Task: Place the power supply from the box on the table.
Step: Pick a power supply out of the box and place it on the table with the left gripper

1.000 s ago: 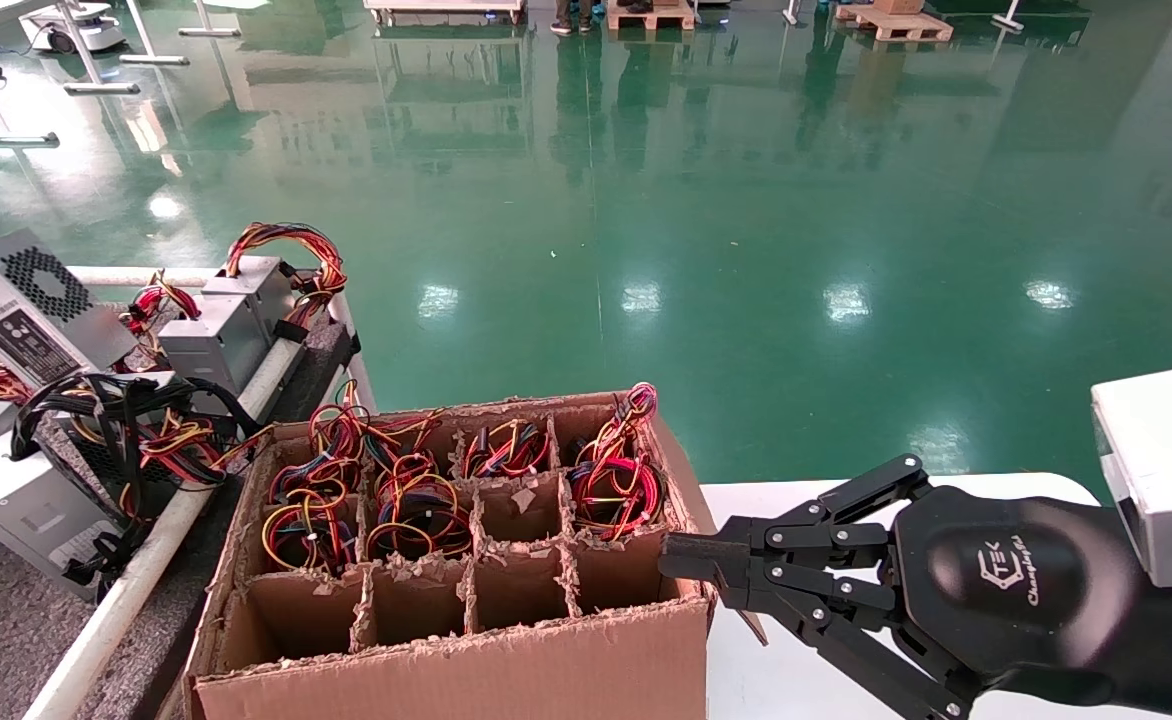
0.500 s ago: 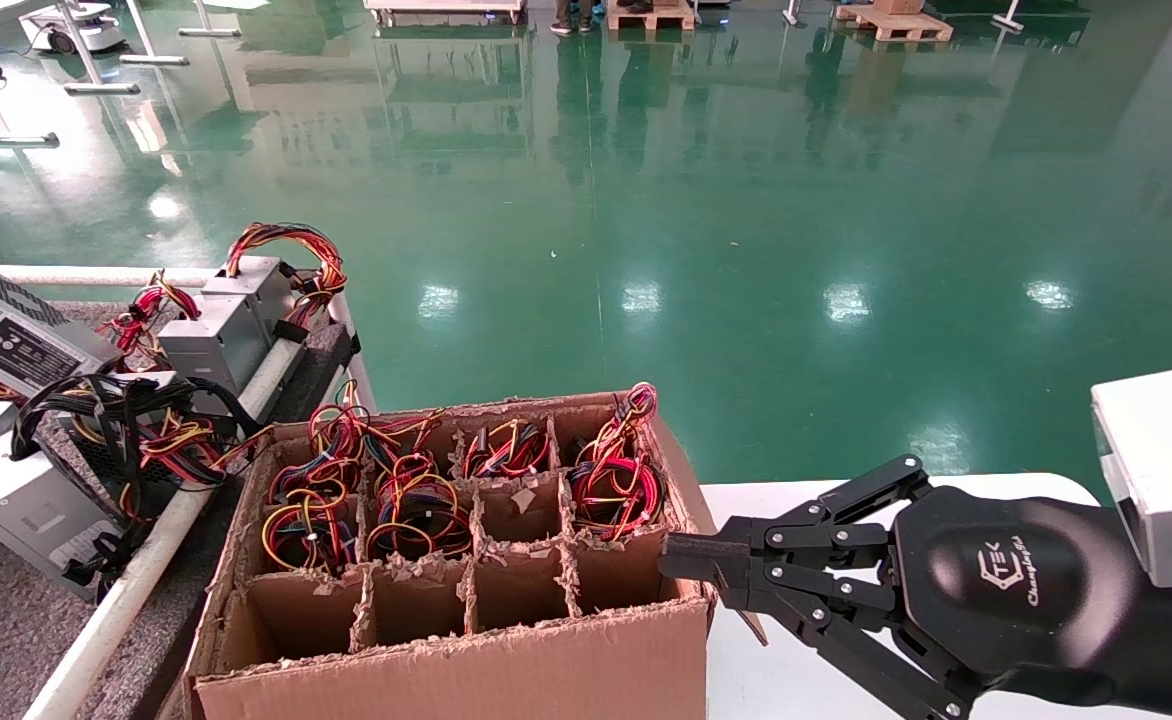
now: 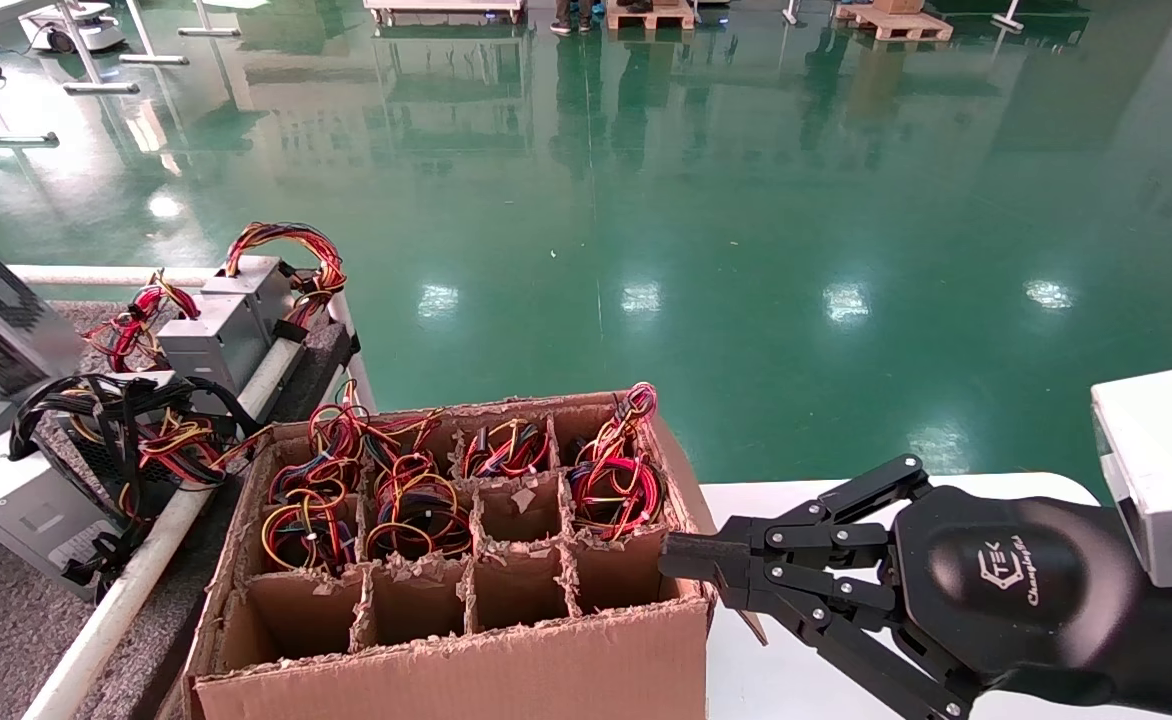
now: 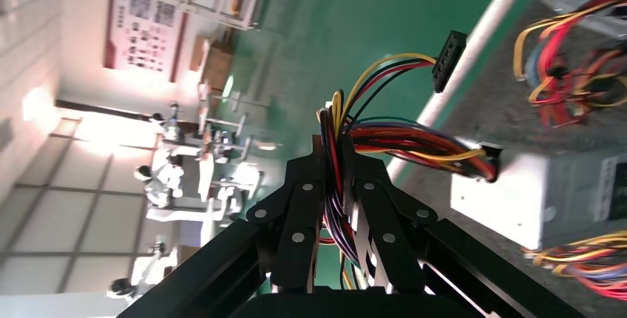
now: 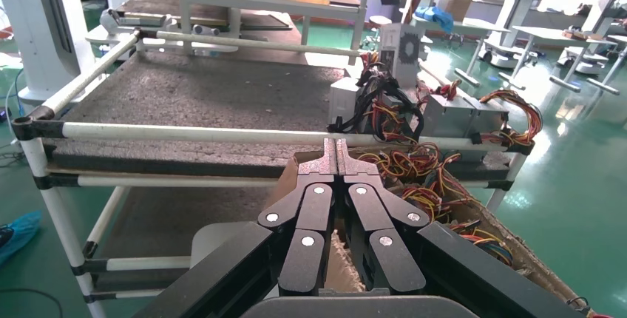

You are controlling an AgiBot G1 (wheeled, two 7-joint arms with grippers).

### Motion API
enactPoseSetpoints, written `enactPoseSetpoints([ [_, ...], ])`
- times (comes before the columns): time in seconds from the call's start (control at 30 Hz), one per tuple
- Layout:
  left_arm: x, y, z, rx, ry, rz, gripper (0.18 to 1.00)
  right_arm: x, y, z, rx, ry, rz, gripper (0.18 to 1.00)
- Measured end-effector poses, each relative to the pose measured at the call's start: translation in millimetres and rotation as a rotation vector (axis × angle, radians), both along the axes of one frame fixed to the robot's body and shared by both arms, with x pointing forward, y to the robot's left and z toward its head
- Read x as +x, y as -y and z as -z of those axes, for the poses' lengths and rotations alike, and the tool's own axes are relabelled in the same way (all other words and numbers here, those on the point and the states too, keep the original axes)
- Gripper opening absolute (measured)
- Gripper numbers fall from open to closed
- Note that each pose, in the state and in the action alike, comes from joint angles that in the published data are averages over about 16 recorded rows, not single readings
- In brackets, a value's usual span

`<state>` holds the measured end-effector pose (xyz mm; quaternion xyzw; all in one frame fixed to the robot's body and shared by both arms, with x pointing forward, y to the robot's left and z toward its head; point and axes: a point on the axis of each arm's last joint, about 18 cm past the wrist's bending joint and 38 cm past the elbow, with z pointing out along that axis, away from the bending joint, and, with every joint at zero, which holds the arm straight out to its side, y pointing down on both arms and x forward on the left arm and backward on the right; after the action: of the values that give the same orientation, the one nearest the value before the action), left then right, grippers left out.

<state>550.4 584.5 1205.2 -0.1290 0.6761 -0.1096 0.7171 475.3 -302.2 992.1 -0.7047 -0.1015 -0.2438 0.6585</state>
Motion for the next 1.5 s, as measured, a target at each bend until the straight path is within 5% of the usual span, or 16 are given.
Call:
enactPoseSetpoints([
  [0.73,-10.6,7.7,-19.5,0.025,0.006,-0.004,0.207,0.0,0.0,0.0,0.0,0.0,0.0,0.193],
  [1.5,-7.0,16.1,6.9,-0.02,-0.081,0.052,0.206,0.0,0.0,0.0,0.0,0.0,0.0,0.193],
])
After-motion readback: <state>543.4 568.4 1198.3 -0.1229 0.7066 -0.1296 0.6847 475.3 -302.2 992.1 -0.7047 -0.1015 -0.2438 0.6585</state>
